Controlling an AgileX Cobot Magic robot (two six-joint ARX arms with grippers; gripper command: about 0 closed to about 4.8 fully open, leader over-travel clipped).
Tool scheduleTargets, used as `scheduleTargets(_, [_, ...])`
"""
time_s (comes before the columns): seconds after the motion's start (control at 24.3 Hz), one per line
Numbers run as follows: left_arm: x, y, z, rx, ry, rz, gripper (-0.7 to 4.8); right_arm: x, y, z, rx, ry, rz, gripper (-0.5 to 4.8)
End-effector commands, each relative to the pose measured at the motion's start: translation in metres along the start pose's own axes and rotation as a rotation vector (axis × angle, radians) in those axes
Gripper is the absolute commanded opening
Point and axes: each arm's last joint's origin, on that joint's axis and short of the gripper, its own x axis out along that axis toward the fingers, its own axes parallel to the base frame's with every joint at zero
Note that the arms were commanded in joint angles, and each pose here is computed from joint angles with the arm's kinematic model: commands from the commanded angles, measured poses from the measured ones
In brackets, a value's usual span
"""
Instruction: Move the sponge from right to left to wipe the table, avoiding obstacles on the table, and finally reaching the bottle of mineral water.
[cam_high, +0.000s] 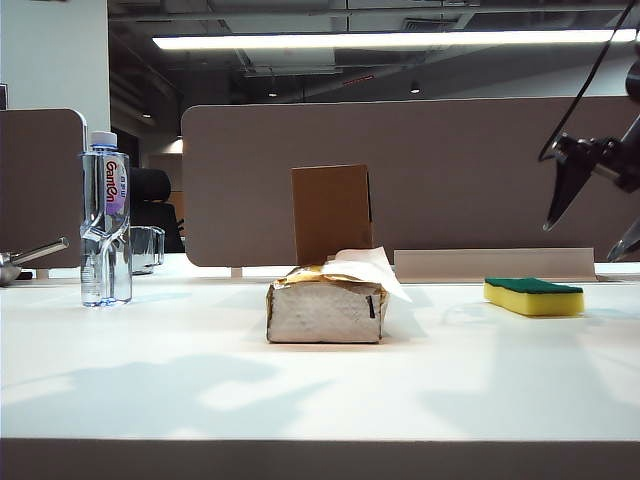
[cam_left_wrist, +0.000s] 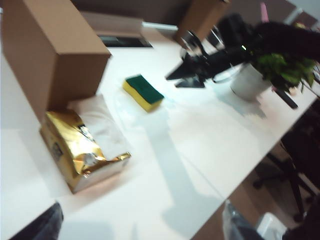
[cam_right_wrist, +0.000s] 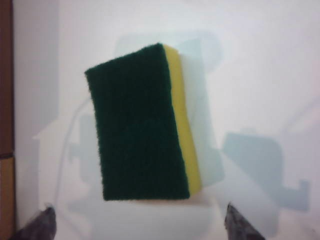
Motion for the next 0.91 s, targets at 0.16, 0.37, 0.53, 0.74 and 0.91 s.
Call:
scheduleTargets(0.16, [0.007, 0.0, 0.001, 0.035, 0.02, -0.029, 4.13, 0.027, 0.005, 0.005, -0.053, -0.008, -0.006, 4.36])
scheduleTargets(0.37, [0.007, 0.0, 0.001, 0.035, 0.02, -0.028, 4.13, 0.045, 0.004, 0.007, -0.068, -0.005, -0.042, 4.36])
scheduleTargets(0.53, [0.007, 0.0, 0.001, 0.031, 0.023, -0.028, 4.13, 0.055, -0.001, 0.009, -0.07, -0.014, -0.051, 4.3])
scheduleTargets(0.74, [0.007, 0.0, 0.0, 0.025, 0.029, -0.027, 4.12, 0.063, -0.002, 0.016, -0.075, -0.014, -0.071, 4.3])
scheduleTargets(0.91, [0.007, 0.0, 0.0, 0.024, 0.029, -0.027, 4.12, 0.075, 0.004, 0.017, -0.09, 0.001, -0.084, 4.3])
